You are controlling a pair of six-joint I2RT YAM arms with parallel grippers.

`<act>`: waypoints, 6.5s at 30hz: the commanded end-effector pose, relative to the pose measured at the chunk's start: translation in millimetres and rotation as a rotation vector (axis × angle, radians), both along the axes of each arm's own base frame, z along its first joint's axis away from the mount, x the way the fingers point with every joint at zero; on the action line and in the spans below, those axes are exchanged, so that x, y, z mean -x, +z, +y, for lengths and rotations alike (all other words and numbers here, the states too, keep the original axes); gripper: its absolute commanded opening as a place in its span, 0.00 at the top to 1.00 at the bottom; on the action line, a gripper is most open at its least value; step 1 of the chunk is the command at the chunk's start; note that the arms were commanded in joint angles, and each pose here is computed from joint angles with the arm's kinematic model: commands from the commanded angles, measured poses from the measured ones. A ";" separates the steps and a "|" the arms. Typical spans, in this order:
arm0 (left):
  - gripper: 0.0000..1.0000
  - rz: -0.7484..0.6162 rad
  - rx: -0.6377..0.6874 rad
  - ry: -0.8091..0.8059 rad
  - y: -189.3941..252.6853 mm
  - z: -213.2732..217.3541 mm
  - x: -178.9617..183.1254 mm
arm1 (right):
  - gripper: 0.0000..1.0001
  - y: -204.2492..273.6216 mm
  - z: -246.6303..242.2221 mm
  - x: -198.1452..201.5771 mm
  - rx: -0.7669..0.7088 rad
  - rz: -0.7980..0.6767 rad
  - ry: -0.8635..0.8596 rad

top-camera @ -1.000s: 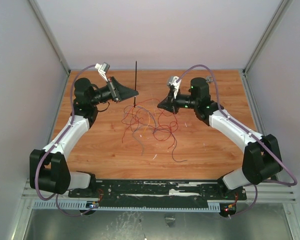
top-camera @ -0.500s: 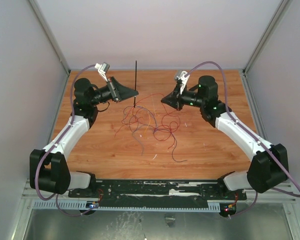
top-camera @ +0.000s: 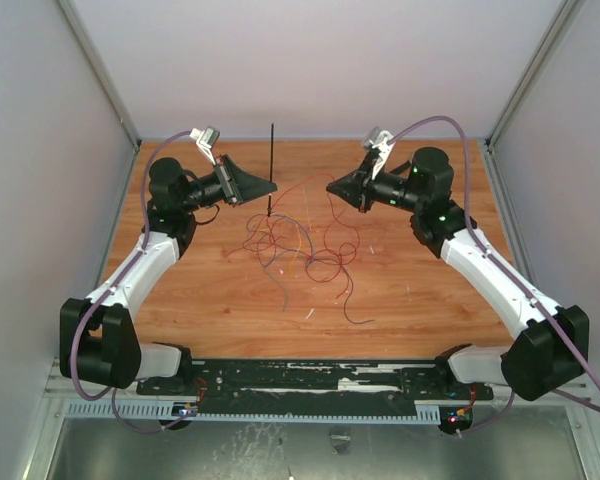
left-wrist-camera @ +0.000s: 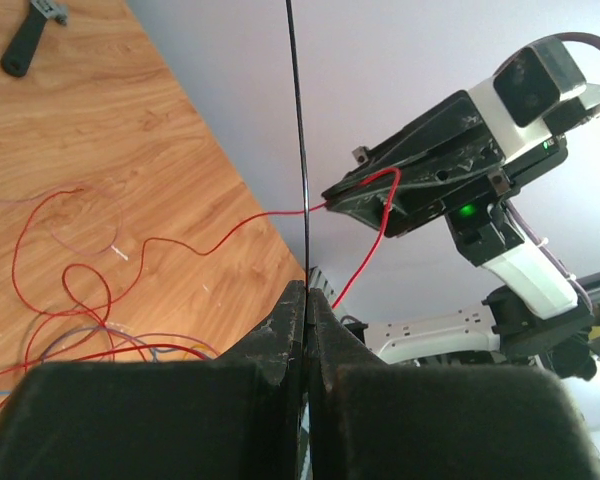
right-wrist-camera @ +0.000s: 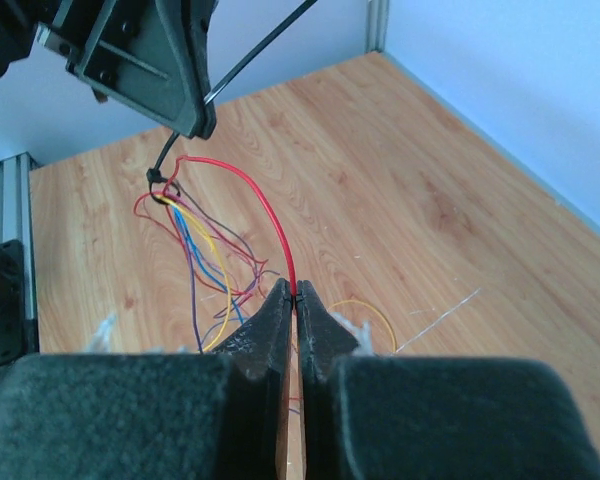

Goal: Zip-tie the wires
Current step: Adjust the cable.

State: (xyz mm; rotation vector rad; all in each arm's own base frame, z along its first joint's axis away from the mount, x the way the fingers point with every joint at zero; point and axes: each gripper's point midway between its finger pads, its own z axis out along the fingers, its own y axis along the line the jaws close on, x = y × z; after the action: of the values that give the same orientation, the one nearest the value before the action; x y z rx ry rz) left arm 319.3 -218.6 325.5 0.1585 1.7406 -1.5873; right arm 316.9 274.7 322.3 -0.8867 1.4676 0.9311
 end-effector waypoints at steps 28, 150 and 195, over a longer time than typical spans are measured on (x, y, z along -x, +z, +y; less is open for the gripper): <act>1.00 -0.044 0.003 -0.008 6.6 1.0 2.2 | 1.00 82.8 -78.2 -16.3 -0.118 -0.139 -0.263; 1.00 -0.017 0.078 0.055 36.1 -2.0 -22.4 | 1.00 -200.7 175.1 94.0 0.340 -0.325 0.199; 1.00 -0.030 0.052 0.040 35.1 -2.3 -18.1 | 0.56 -107.6 -19.1 21.4 -0.008 -0.009 0.012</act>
State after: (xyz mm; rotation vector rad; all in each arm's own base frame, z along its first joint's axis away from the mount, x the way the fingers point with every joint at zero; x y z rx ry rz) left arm 343.6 -218.7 339.3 0.0477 1.7175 -1.5975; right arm 297.8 244.9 221.0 -0.9011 1.4178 0.8070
